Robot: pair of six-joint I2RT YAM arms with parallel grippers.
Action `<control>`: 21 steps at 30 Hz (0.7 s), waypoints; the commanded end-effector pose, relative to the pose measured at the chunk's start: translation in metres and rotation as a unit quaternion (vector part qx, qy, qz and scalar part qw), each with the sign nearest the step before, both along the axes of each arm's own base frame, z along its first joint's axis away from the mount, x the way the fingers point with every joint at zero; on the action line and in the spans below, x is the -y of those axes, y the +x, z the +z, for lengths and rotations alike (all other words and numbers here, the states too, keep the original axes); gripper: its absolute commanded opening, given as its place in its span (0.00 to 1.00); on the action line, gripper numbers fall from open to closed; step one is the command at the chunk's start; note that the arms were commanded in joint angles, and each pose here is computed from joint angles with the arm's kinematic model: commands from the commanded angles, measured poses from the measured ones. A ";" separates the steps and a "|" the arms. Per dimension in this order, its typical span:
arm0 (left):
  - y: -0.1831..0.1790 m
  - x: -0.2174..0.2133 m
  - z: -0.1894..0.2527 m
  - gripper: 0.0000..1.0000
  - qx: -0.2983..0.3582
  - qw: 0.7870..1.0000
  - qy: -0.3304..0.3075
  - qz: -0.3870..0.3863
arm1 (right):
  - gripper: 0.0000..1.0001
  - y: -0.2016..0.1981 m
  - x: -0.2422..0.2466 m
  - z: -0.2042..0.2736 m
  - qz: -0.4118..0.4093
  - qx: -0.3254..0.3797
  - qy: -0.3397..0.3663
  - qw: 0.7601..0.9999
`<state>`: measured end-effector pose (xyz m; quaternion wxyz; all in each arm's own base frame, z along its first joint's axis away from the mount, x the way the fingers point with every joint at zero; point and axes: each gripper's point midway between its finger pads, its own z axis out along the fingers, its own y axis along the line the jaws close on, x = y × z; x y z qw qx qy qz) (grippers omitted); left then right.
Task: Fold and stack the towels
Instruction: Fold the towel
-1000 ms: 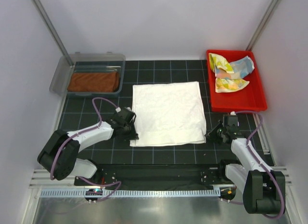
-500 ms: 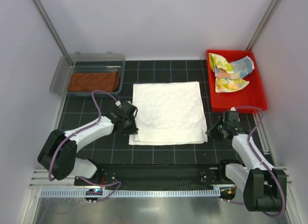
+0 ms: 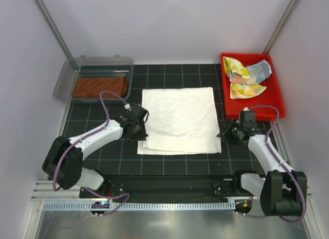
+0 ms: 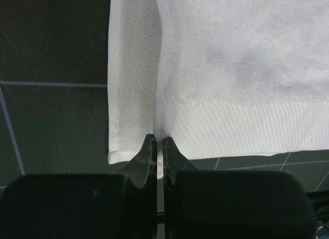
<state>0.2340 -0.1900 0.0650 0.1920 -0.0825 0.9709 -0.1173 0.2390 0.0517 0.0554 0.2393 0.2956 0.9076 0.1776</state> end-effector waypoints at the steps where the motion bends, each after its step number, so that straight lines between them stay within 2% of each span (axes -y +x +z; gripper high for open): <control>1: 0.000 -0.013 -0.011 0.00 -0.001 0.999 0.041 -0.002 | 0.38 -0.001 -0.012 -0.002 0.038 -0.001 0.021 0.999; 7: -0.002 -0.018 -0.029 0.00 -0.020 0.998 0.064 -0.007 | 0.41 -0.011 -0.022 -0.015 0.048 0.000 0.048 0.998; 11: -0.002 -0.019 -0.043 0.00 -0.030 0.997 0.076 -0.008 | 0.41 -0.014 -0.012 -0.026 0.018 -0.018 0.027 0.999; 15: 0.001 -0.024 -0.050 0.00 -0.031 0.995 0.094 -0.005 | 0.46 -0.014 -0.006 -0.029 0.003 -0.021 0.013 1.000; 21: 0.002 -0.031 -0.061 0.00 -0.043 0.993 0.106 -0.001 | 0.46 -0.016 -0.010 -0.034 0.007 -0.011 0.025 1.000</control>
